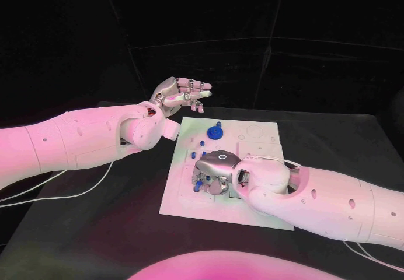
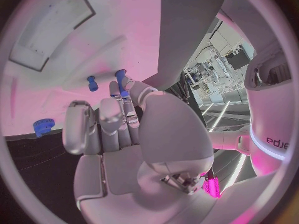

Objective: Assemble the parts on the task board

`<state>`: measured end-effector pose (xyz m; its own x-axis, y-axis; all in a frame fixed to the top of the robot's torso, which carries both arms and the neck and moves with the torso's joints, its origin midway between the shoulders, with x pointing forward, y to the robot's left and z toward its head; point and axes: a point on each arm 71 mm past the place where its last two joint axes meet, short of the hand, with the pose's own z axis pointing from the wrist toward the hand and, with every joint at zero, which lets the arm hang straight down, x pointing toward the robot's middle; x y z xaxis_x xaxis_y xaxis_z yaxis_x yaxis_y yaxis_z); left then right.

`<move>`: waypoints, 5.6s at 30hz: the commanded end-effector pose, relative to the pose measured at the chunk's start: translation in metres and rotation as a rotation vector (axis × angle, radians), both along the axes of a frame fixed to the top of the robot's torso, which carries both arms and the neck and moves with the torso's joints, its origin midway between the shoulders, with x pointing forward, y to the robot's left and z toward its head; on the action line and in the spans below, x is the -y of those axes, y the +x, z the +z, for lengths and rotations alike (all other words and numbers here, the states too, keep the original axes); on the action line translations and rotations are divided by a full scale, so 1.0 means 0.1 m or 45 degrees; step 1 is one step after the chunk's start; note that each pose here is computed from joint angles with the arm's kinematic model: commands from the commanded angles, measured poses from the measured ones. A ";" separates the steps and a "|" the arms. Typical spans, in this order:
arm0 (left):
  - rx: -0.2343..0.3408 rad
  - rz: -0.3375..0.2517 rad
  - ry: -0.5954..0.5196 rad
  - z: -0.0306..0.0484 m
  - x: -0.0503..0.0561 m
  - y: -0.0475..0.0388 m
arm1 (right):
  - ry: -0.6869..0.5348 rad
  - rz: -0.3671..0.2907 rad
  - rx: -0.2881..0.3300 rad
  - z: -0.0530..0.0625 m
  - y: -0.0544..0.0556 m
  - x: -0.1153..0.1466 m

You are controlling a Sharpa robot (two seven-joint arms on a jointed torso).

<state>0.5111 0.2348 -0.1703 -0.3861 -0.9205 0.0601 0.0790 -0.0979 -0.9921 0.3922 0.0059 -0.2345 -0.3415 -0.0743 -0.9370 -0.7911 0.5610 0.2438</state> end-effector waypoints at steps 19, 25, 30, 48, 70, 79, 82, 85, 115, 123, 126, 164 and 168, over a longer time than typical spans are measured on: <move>0.000 -0.018 -0.012 0.014 0.01 -0.003 | 0.075 -0.014 0.062 0.05 -0.01 -0.03; -0.001 -0.017 -0.012 0.013 0.00 -0.002 | 0.142 -0.023 0.083 0.10 -0.05 0.06; -0.001 -0.015 -0.011 0.012 -0.01 -0.002 | 0.232 -0.056 0.095 0.19 -0.11 0.27; 0.002 -0.004 -0.010 0.015 -0.05 -0.015 | 0.307 -0.871 -0.204 0.40 0.09 1.94; -0.007 -0.004 -0.004 -0.014 -0.07 -0.032 | 0.066 -1.051 -0.258 -0.07 -0.14 2.13; -0.009 0.000 -0.002 -0.016 -0.09 -0.032 | 0.065 -1.027 -0.267 -0.12 -0.17 2.05; -0.009 0.001 -0.001 -0.016 -0.09 -0.032 | 0.060 -1.017 -0.269 -0.12 -0.17 2.04; -0.010 0.002 -0.001 -0.016 -0.09 -0.032 | 0.056 -1.009 -0.269 -0.13 -0.17 2.02; -0.011 0.001 -0.001 -0.014 -0.11 -0.041 | 0.115 -1.049 -0.272 -0.25 -0.13 1.91; -0.011 0.002 -0.001 -0.015 -0.11 -0.038 | 0.207 -1.072 -0.250 -0.16 -0.19 1.95; -0.011 0.002 -0.001 -0.016 -0.11 -0.036 | 0.273 -1.066 -0.270 -0.12 -0.24 1.91; -0.010 -0.013 -0.008 -0.009 -0.08 -0.057 | 0.296 -0.988 -0.456 -0.24 -0.18 1.37; -0.010 -0.012 -0.008 -0.008 -0.09 -0.058 | 0.300 -1.002 -0.449 -0.24 -0.16 1.38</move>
